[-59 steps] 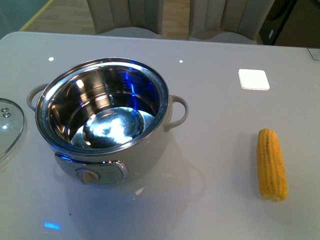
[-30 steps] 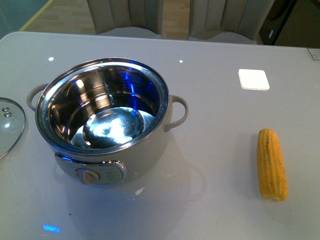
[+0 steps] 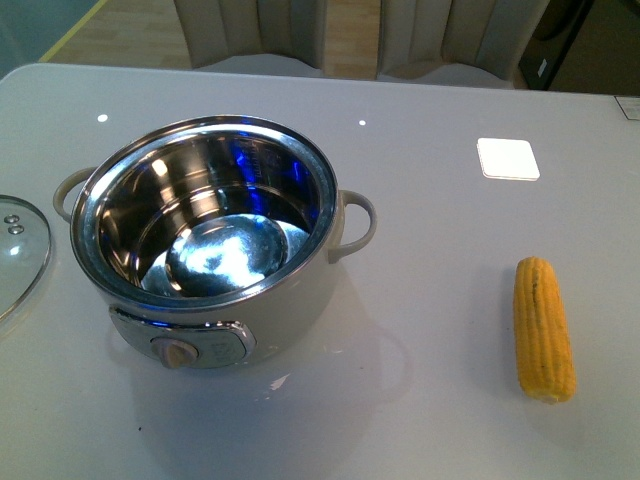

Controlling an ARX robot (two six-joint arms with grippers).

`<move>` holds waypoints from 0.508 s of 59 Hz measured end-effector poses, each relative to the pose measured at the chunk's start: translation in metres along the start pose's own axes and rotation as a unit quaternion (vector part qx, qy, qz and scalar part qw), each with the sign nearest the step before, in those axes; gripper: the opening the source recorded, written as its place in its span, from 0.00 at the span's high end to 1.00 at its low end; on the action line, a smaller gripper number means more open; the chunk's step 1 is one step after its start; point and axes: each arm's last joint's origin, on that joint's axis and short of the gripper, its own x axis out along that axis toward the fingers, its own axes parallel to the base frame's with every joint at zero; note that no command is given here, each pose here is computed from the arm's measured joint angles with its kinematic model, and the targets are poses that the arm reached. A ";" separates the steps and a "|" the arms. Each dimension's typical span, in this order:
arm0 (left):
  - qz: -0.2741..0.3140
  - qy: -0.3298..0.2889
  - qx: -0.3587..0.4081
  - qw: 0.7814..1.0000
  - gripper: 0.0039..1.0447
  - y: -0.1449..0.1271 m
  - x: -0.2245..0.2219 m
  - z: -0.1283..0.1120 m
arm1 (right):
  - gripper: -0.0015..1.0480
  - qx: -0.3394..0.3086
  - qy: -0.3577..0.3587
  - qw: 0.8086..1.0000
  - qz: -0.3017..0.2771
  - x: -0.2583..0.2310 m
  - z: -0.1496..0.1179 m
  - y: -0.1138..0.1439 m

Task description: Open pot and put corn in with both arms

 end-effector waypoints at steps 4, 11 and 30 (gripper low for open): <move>-0.012 -0.007 0.000 1.000 0.07 -0.004 -0.024 0.010 | 0.09 0.000 0.000 1.000 0.000 0.000 0.000 0.000; -0.030 -0.013 0.001 0.999 0.07 -0.012 -0.063 0.020 | 0.09 0.000 0.000 1.000 0.000 0.000 0.000 0.000; -0.047 -0.025 0.004 0.999 0.07 -0.027 -0.114 0.027 | 0.09 0.000 0.000 1.000 0.000 0.000 0.000 0.000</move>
